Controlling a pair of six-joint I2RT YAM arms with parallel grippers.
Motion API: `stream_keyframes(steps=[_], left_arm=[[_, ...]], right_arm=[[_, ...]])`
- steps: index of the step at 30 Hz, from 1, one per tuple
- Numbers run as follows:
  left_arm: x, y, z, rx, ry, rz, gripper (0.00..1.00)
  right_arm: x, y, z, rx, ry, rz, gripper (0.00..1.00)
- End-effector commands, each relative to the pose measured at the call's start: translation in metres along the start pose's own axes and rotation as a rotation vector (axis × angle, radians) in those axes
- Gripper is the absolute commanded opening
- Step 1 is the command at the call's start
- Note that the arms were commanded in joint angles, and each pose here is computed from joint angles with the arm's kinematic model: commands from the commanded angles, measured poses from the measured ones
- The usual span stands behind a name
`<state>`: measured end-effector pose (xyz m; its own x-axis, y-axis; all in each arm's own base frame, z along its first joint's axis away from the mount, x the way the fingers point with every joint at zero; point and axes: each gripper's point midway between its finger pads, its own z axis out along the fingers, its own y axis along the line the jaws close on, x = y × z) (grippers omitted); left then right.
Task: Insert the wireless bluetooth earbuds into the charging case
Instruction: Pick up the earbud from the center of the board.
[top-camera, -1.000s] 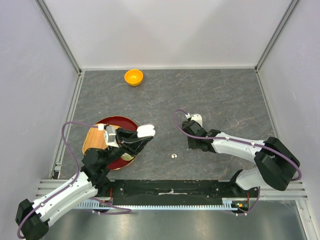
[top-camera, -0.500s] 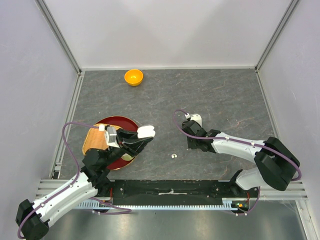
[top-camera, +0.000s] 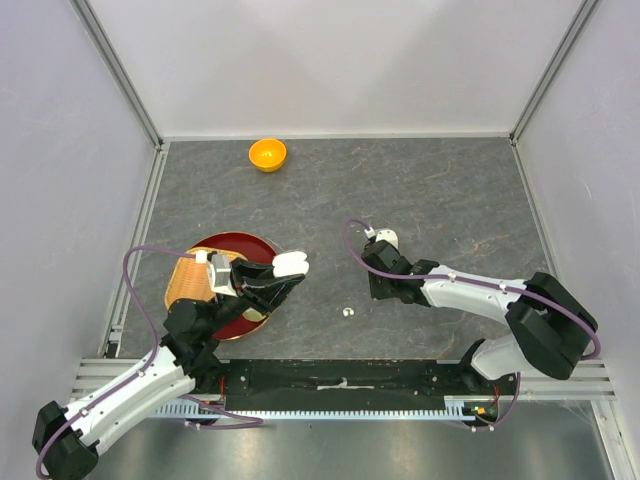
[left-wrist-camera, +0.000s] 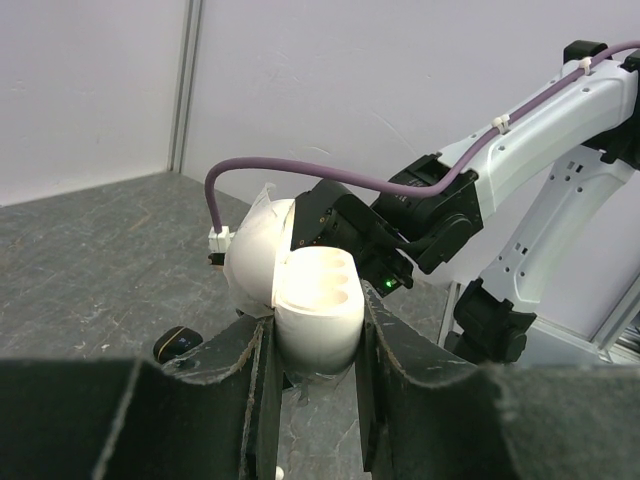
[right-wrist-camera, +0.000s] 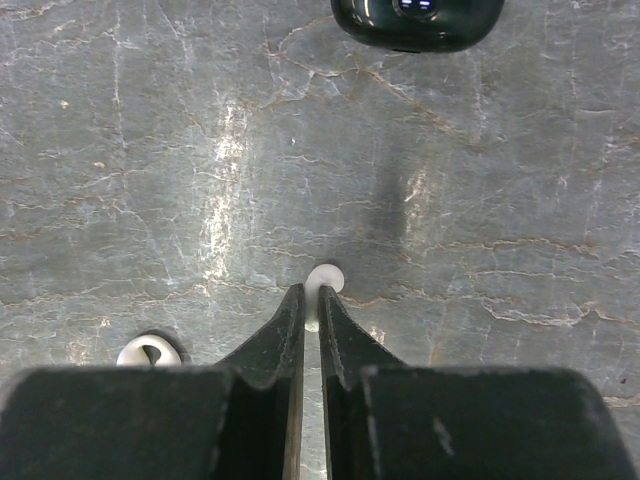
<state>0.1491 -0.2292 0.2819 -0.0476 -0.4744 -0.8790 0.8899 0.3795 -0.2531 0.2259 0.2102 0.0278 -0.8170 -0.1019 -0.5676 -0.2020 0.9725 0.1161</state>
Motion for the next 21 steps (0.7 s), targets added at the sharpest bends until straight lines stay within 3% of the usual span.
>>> stream_keyframes(steps=[1,14,21], left_arm=[[-0.006,-0.001,0.001,-0.010,-0.028,-0.027,0.02],[-0.006,0.002,0.001,-0.025,-0.028,-0.031,0.02],[-0.004,0.003,0.002,-0.028,-0.021,-0.039,0.02]], right_arm=[[0.018,0.000,0.007,-0.001,0.061,-0.010,0.13],[0.008,-0.011,0.002,0.067,0.022,-0.002,0.06],[0.009,-0.015,-0.001,0.090,0.027,0.000,0.15]])
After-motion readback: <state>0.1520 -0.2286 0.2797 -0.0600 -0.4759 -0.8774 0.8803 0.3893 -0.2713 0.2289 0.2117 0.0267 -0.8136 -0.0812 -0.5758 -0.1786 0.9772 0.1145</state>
